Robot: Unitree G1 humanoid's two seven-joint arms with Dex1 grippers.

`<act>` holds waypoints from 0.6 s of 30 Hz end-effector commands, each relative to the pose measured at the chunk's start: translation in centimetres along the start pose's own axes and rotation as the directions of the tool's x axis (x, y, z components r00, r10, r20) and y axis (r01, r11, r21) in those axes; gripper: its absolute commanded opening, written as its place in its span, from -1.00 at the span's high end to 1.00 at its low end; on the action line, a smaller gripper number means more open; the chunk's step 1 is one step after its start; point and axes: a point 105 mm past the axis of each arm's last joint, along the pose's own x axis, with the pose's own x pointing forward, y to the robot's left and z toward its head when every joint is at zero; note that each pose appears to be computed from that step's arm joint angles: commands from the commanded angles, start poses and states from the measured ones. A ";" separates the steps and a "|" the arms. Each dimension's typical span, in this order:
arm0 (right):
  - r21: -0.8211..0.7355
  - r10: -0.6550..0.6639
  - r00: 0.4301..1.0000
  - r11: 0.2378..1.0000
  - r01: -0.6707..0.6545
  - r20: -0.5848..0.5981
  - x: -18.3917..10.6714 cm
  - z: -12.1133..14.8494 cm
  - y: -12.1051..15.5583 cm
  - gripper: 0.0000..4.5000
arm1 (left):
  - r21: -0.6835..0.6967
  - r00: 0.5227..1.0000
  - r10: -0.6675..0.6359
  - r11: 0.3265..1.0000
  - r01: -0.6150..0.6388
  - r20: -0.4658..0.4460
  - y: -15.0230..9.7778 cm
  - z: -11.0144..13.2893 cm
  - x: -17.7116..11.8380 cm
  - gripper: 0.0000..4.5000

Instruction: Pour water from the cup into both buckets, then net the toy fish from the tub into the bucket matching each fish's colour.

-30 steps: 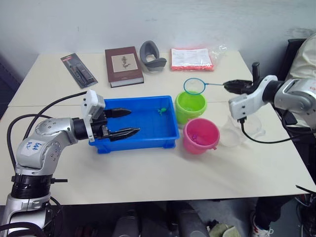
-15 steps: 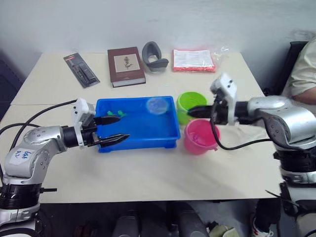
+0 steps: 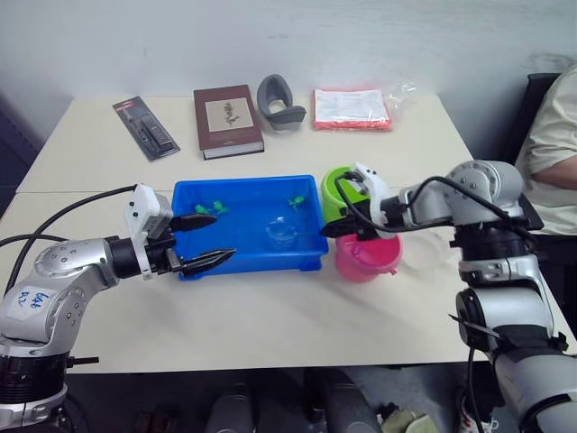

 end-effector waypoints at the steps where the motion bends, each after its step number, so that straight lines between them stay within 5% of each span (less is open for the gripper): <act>1: 0.062 -0.078 0.996 0.995 0.075 0.045 -0.6 1.4 -0.6 1.00 | 0.041 0.999 0.004 0.999 -0.006 0.037 -0.3 1.1 -0.2 -0.99; 13: 0.092 -0.202 0.965 0.978 0.189 0.164 -1.2 3.2 -0.6 1.00 | 0.051 0.999 0.001 0.999 -0.003 0.051 -0.1 1.4 0.3 -0.99; 18: -0.132 -0.191 0.939 0.963 0.237 0.287 -1.9 4.0 0.4 1.00 | 0.060 0.998 0.004 0.998 -0.008 0.065 0.4 1.9 0.4 -0.99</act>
